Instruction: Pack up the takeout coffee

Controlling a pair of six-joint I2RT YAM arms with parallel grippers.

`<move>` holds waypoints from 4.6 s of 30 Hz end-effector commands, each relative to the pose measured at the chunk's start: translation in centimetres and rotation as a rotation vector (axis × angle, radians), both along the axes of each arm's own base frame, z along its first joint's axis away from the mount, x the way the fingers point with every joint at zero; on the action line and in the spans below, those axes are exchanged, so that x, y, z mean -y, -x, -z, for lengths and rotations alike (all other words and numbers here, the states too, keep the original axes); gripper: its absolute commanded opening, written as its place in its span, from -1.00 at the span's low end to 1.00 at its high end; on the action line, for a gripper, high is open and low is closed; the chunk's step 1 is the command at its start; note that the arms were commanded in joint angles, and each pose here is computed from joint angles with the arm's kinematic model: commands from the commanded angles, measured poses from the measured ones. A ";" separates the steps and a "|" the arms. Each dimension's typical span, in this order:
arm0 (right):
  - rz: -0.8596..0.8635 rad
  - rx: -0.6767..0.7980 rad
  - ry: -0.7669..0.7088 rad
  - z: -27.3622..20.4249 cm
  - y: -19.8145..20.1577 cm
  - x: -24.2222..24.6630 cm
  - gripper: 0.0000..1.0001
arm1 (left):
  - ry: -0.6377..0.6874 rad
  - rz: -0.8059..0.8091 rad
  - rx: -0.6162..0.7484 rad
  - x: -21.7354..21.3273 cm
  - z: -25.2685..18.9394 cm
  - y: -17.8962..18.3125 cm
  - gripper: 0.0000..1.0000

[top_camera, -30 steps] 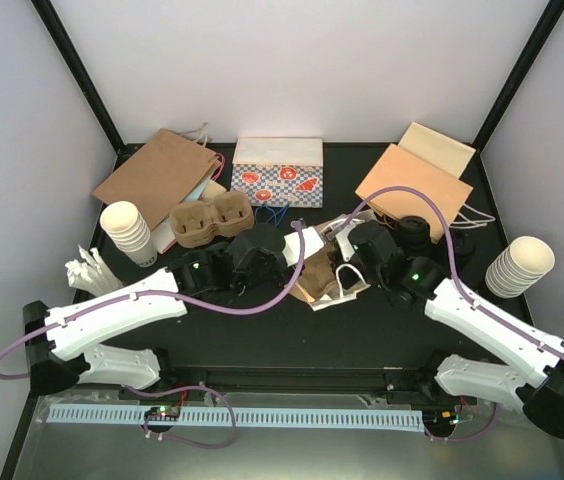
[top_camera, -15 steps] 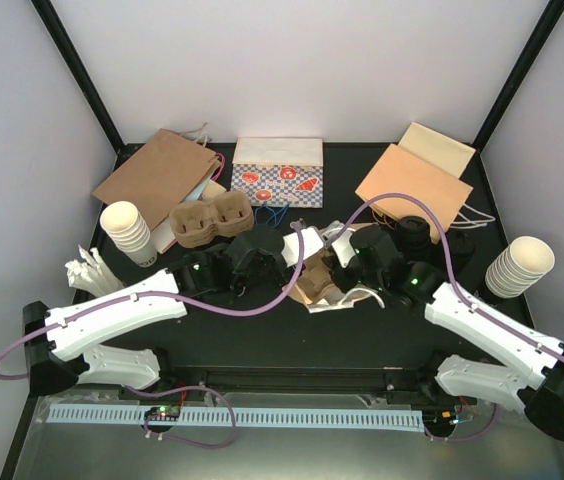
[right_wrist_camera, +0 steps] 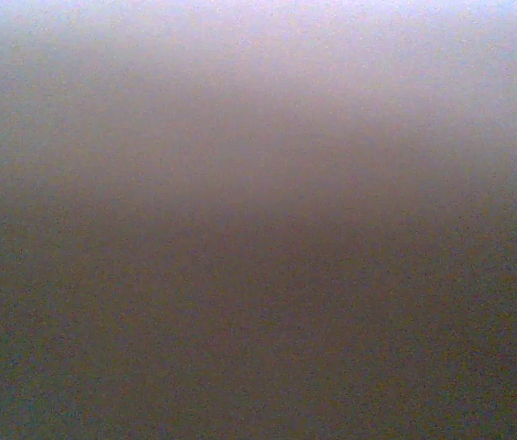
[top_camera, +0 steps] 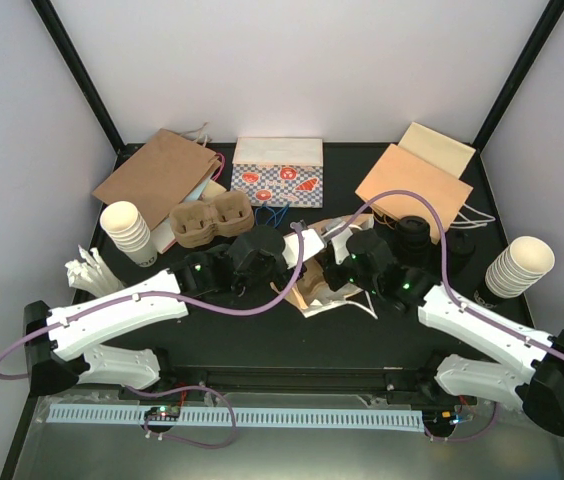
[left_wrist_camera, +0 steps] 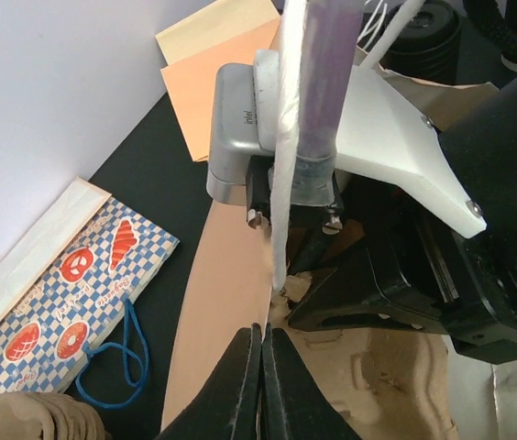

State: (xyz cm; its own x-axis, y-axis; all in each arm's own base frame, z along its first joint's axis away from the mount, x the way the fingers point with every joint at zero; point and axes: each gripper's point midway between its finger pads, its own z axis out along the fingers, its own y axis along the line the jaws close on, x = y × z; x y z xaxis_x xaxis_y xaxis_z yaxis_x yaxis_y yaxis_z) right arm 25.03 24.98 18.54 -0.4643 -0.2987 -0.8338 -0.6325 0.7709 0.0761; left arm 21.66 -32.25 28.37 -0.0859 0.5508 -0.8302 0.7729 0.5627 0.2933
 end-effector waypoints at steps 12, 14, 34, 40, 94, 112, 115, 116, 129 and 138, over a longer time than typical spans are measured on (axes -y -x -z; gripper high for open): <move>0.111 -0.054 -0.046 4.0 1.1 1.3 -0.58 | 0.193 0.052 -0.019 2.5 -4.0 0.7 -0.96; 0.123 -0.048 -0.050 4.1 1.0 1.3 -0.58 | 0.205 0.066 -0.030 2.7 -4.1 1.0 -0.96; 0.271 0.042 -0.137 3.3 1.2 2.6 -0.56 | 0.260 0.164 -0.111 3.3 -4.0 3.1 -0.96; 0.251 0.067 -0.126 1.4 1.1 2.3 -0.56 | 0.232 0.173 -0.129 3.4 -2.9 3.3 -0.96; 0.307 -0.004 0.076 3.0 1.4 5.3 -0.61 | 0.594 0.175 -0.318 2.0 -5.9 3.0 -0.95; 0.237 -0.085 0.049 6.7 0.6 1.4 -0.55 | 0.495 0.286 -0.438 3.0 -2.3 4.5 -0.95; 0.219 -0.106 0.016 7.1 0.9 0.7 -0.55 | 0.481 0.285 -0.445 2.9 -1.9 4.6 -0.95; 0.216 -0.109 0.011 7.5 1.0 0.7 -0.55 | 0.479 0.286 -0.449 2.9 -1.8 4.7 -0.95; 0.189 -0.180 0.040 9.5 0.7 -1.1 -0.55 | 0.503 0.193 -0.403 1.3 -2.3 3.7 -0.95; 0.134 -0.157 0.141 8.6 1.7 0.4 -0.54 | 0.536 0.088 -0.370 -1.2 -3.7 2.8 -0.58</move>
State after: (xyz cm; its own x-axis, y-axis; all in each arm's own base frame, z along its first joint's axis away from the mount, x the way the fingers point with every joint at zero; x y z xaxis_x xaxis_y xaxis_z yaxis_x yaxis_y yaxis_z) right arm 24.54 25.65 10.52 -0.6130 -0.2500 -0.7495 -0.4740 0.8753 0.0957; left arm 18.96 -32.19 29.85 -0.4052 0.1385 -0.9037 0.8287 0.4730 -0.2990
